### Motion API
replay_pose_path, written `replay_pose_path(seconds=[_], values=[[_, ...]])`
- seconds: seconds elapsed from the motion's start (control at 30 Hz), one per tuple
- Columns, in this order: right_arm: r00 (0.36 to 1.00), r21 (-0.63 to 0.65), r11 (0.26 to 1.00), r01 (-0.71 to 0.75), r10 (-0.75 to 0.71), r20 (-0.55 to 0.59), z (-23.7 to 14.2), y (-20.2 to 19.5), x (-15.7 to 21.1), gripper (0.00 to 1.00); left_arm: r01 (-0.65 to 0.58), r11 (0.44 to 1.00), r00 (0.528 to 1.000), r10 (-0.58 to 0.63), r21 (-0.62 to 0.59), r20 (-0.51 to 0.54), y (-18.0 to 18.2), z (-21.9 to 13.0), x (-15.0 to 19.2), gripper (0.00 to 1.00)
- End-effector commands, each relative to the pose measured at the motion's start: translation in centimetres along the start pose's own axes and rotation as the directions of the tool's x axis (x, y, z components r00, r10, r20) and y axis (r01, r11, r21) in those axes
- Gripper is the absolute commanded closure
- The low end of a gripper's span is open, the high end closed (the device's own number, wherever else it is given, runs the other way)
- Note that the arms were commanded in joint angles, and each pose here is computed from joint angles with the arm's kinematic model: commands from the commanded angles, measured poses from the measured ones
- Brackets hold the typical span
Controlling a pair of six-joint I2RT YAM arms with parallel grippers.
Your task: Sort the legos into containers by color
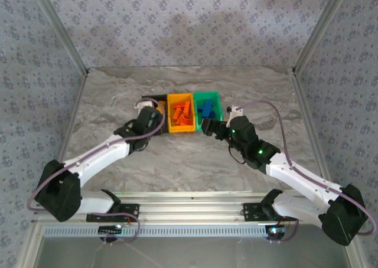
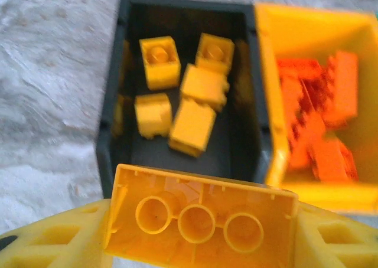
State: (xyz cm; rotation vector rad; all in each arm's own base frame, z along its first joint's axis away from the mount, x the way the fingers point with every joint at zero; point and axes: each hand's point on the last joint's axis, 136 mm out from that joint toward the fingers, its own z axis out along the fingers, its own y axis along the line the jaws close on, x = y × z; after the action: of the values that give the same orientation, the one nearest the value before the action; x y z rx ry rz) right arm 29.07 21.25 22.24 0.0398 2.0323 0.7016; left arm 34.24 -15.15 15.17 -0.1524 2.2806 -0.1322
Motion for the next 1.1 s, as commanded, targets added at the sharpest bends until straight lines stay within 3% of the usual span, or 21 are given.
replay_pose_path(seconds=[0.0,0.13,0.27,0.4,0.43,0.47,0.63,0.73,0.9,1.0,1.07], values=[[1.000,0.044,0.999,-0.029,0.029,-0.006,-0.2,-1.2,0.4,0.06,0.033,0.999,0.997,-0.031,0.025,-0.067,-0.8,2.3,-1.3,0.45],[0.999,0.064,0.997,-0.039,0.040,-0.021,-0.3,-1.8,0.8,0.06,0.054,0.999,0.993,-0.053,0.005,-0.110,-0.9,5.4,-2.5,0.41],[0.998,0.063,0.997,-0.045,0.047,-0.031,-0.4,-1.9,1.0,0.06,0.073,0.997,0.990,-0.073,-0.006,-0.119,-0.9,7.0,-3.8,0.24],[0.998,0.065,0.997,-0.049,0.051,-0.035,-0.6,-2.0,1.0,0.03,0.084,0.996,0.992,-0.081,0.035,-0.092,-1.8,5.8,-5.6,0.15],[0.998,0.065,0.997,-0.048,0.051,-0.035,-0.7,-2.0,1.0,0.03,0.089,0.995,0.993,-0.085,0.051,-0.078,-2.0,5.0,-6.1,0.03],[0.998,0.067,0.997,-0.049,0.052,-0.031,-0.8,-2.0,0.9,0.02,0.090,0.994,0.994,-0.086,0.066,-0.062,-2.2,4.1,-6.6,0.01],[1.000,0.056,0.998,-0.028,0.029,-0.009,-1.3,-1.9,0.3,0.01,0.092,0.982,0.995,-0.098,0.162,0.028,-2.5,-1.7,-7.6,0.01],[1.000,0.059,0.998,-0.012,0.011,0.018,-1.6,-2.1,0.1,0.00,0.069,0.979,0.985,-0.098,0.193,0.143,-1.4,-5.7,-7.5,0.00],[0.994,0.181,0.981,-0.073,0.057,0.094,-1.9,-5.0,0.0,0.00,0.130,0.988,0.914,-0.152,0.082,0.377,4.8,-10.1,-7.0,0.00],[0.985,0.247,0.960,-0.135,0.102,0.143,-2.3,-6.9,0.3,0.00,0.173,0.983,0.877,-0.180,0.055,0.447,7.7,-10.8,-5.8,0.00],[0.982,0.266,0.953,-0.142,0.102,0.158,-2.4,-7.6,0.5,0.00,0.268,0.963,0.849,-0.230,-0.011,0.475,10.6,-10.6,-5.2,0.00]])
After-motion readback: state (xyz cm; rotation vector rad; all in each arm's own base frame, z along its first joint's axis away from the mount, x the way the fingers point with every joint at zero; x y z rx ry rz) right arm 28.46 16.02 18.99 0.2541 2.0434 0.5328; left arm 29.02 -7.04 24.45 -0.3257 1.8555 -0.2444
